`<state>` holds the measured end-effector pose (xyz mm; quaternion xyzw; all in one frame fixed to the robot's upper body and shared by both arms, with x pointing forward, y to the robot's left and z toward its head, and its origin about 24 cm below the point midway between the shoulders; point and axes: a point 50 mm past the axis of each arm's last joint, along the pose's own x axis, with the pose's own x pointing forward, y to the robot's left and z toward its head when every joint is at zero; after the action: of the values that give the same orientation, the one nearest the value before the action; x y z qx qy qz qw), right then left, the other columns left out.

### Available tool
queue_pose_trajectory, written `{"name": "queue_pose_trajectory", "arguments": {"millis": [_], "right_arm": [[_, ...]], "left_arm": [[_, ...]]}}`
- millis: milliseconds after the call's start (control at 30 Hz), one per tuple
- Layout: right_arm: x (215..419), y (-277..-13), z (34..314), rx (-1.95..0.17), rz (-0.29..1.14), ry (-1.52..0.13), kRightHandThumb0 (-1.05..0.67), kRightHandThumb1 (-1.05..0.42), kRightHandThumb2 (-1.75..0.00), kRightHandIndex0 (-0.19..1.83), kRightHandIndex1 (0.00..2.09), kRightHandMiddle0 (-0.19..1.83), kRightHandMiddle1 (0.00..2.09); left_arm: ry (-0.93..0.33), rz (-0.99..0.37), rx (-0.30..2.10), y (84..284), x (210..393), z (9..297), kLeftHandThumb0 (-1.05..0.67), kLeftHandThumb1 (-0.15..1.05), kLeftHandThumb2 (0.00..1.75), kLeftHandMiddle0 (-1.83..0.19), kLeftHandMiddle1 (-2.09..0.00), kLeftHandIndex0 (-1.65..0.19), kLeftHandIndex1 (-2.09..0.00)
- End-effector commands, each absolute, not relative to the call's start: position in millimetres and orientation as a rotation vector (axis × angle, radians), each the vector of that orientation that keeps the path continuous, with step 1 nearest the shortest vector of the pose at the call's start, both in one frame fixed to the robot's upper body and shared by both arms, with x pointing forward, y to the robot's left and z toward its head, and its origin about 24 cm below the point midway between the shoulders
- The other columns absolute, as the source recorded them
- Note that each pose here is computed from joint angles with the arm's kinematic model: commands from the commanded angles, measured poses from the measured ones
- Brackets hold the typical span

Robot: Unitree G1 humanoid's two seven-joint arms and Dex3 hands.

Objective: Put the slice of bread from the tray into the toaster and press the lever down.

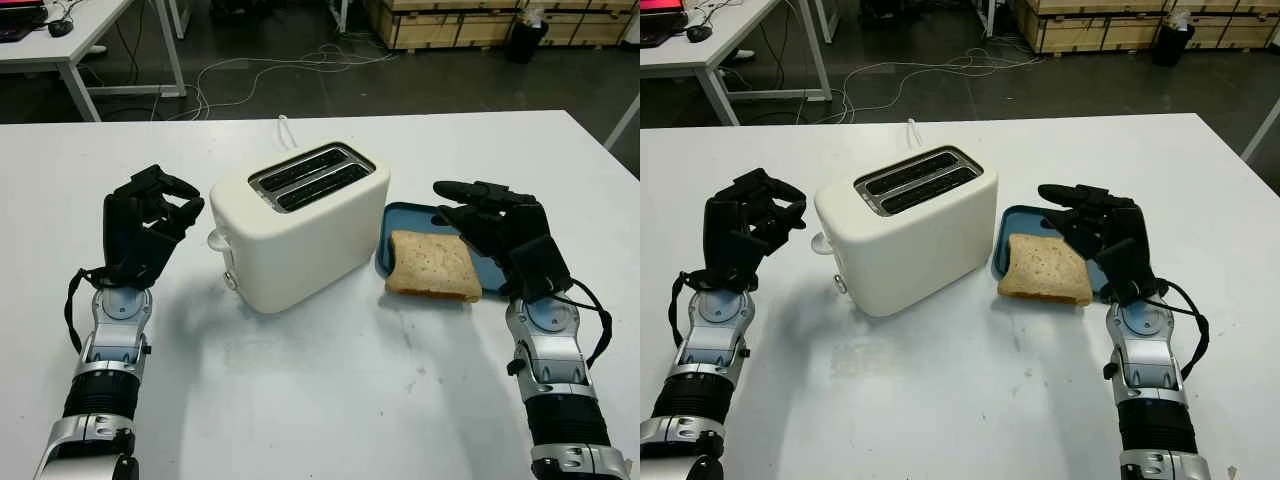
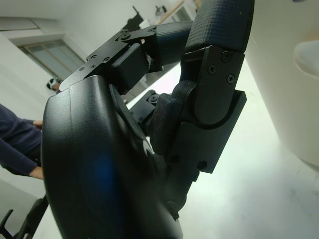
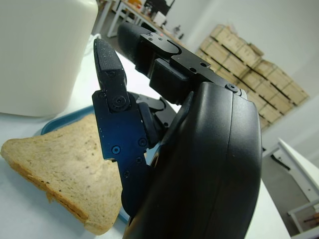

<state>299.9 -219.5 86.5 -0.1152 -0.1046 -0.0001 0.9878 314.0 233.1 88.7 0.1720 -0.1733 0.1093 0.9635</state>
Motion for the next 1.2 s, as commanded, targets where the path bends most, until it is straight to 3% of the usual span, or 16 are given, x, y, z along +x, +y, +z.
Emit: {"name": "queue_pose_trajectory", "arguments": {"millis": [0, 467, 667, 700, 733, 800, 900, 967, 1033, 1167], "right_arm": [[299, -219, 87, -0.235, 0.005, -0.208, -0.47, -0.90, 0.00, 0.79, 0.97, 1.09, 0.00], [297, -216, 86, -0.263, 0.026, -0.217, -0.52, -0.90, 0.00, 0.79, 0.90, 1.09, 0.00], [281, -220, 102, -0.528, 0.013, -0.332, -0.67, -0.91, -0.02, 0.64, 0.74, 0.94, 0.00], [278, -221, 104, -0.540, -0.018, -0.365, -0.66, -0.88, -0.01, 0.59, 0.96, 0.96, 0.01], [274, -222, 105, -0.540, -0.044, -0.395, -0.64, -0.85, -0.01, 0.51, 1.31, 0.99, 0.02], [267, -223, 106, -0.602, -0.067, -0.413, -0.60, -0.83, 0.00, 0.48, 1.53, 1.03, 0.03], [259, -224, 106, -0.789, -0.021, -0.388, -0.61, -0.84, 0.00, 0.46, 1.36, 1.00, 0.01], [255, -223, 104, -0.888, 0.006, -0.395, -0.58, -0.82, 0.00, 0.50, 1.14, 0.96, 0.00], [253, -223, 101, -0.980, 0.028, -0.396, -0.57, -0.83, 0.00, 0.59, 0.72, 0.88, 0.00], [251, -221, 95, -1.117, 0.064, -0.398, -0.53, -0.83, 0.00, 0.64, 0.40, 0.77, 0.00]], "left_arm": [[-0.385, 0.224, 0.346, 231.3, 316.5, 94, -1.05, 0.92, 0.25, -1.18, -1.21, -1.08, -1.09], [-0.391, 0.225, 0.351, 232.9, 316.3, 94, -1.05, 0.92, 0.24, -1.22, -1.22, -1.13, -1.04], [-0.385, 0.223, 0.345, 232.5, 316.5, 92, -1.05, 0.92, 0.24, -1.21, -1.22, -1.12, -1.05], [-0.384, 0.223, 0.345, 232.0, 316.7, 92, -1.05, 0.92, 0.24, -1.21, -1.22, -1.12, -1.05], [-0.383, 0.223, 0.344, 231.5, 316.9, 93, -1.05, 0.92, 0.24, -1.21, -1.22, -1.12, -1.05], [-0.383, 0.220, 0.348, 231.1, 317.2, 93, -1.05, 0.92, 0.24, -1.22, -1.22, -1.12, -1.05], [-0.383, 0.217, 0.345, 231.0, 317.2, 93, -1.05, 0.92, 0.24, -1.22, -1.22, -1.11, -1.06], [-0.382, 0.219, 0.343, 230.9, 316.8, 94, -1.05, 0.92, 0.24, -1.22, -1.21, -1.11, -1.05], [-0.380, 0.226, 0.345, 230.7, 316.4, 94, -1.05, 0.92, 0.23, -1.23, -1.21, -1.12, -1.06], [-0.376, 0.229, 0.351, 231.1, 315.6, 93, -1.05, 0.92, 0.24, -1.22, -1.21, -1.12, -1.07]]}}
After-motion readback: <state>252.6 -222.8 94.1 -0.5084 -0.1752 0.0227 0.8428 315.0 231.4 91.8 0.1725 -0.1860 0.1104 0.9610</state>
